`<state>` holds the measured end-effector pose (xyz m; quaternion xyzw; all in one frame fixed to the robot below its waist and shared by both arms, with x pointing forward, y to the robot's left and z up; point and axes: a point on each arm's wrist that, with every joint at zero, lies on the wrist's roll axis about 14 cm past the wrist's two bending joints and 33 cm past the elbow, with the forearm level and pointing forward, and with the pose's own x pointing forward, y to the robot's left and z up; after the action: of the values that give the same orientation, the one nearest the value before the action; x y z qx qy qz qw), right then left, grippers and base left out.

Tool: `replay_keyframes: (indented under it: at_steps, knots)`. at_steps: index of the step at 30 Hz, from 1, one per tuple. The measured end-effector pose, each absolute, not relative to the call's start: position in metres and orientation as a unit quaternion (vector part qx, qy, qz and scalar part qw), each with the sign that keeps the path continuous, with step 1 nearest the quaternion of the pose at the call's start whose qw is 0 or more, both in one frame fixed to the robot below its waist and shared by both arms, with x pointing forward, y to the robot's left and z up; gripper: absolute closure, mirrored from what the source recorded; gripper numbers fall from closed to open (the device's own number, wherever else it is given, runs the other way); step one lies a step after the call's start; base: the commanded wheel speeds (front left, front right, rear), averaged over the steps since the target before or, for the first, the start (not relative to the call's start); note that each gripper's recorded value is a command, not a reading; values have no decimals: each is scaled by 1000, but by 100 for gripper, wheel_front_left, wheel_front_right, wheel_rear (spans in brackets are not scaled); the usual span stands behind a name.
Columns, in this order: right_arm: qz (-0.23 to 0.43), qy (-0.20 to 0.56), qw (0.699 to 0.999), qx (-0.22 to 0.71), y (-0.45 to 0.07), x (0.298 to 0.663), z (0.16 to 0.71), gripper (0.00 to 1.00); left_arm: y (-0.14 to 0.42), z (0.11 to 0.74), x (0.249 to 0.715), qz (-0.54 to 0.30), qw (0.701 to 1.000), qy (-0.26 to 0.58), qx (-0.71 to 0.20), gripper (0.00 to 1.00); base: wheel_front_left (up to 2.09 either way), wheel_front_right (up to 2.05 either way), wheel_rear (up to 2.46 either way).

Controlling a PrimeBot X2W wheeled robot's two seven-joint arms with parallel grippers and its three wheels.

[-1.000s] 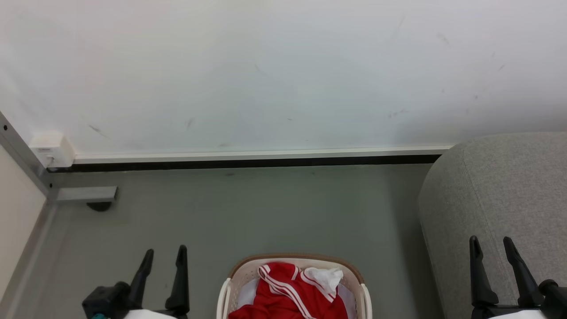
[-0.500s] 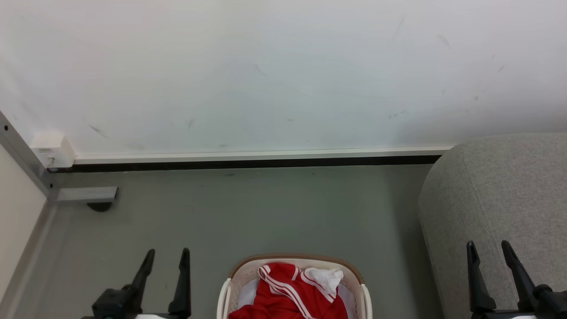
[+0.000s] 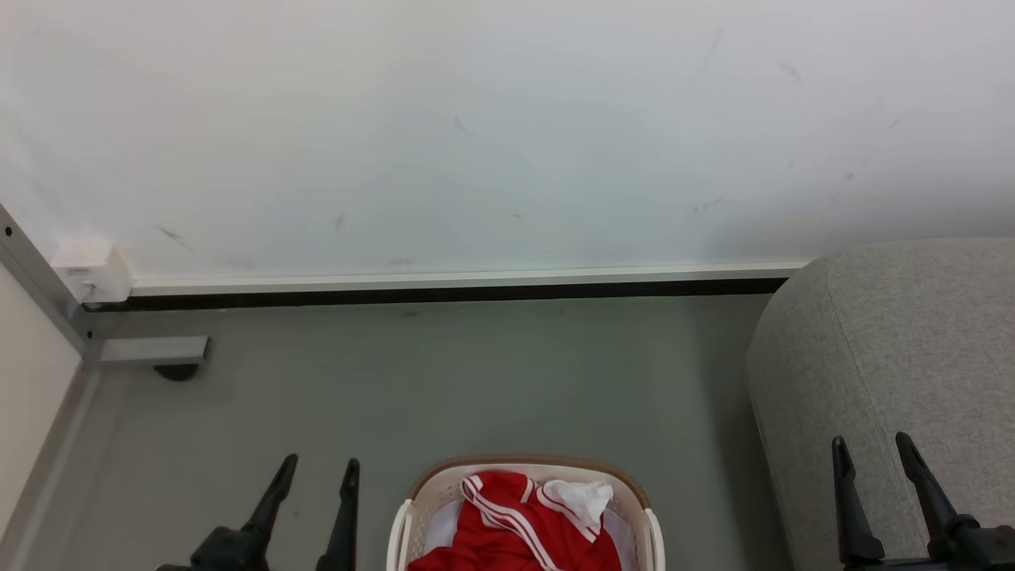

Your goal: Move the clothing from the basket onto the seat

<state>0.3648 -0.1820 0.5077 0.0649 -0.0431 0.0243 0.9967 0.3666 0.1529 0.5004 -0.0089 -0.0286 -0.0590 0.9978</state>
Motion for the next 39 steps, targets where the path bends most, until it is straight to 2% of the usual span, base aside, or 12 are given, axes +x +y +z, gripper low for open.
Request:
replay_keyframes:
  at_steps: [25,34,39]
  knots:
    - [23,-43,998,50,-184,361,507,0,145,492,370,-72,997,-18,-10,0,0,0,0]
    - [-3,-65,996,54,-201,359,520,0,109,481,387,-136,991,-2,-4,0,0,0,0]
    - [-23,-71,996,54,-214,355,524,0,82,445,393,-194,979,54,11,0,0,0,0]
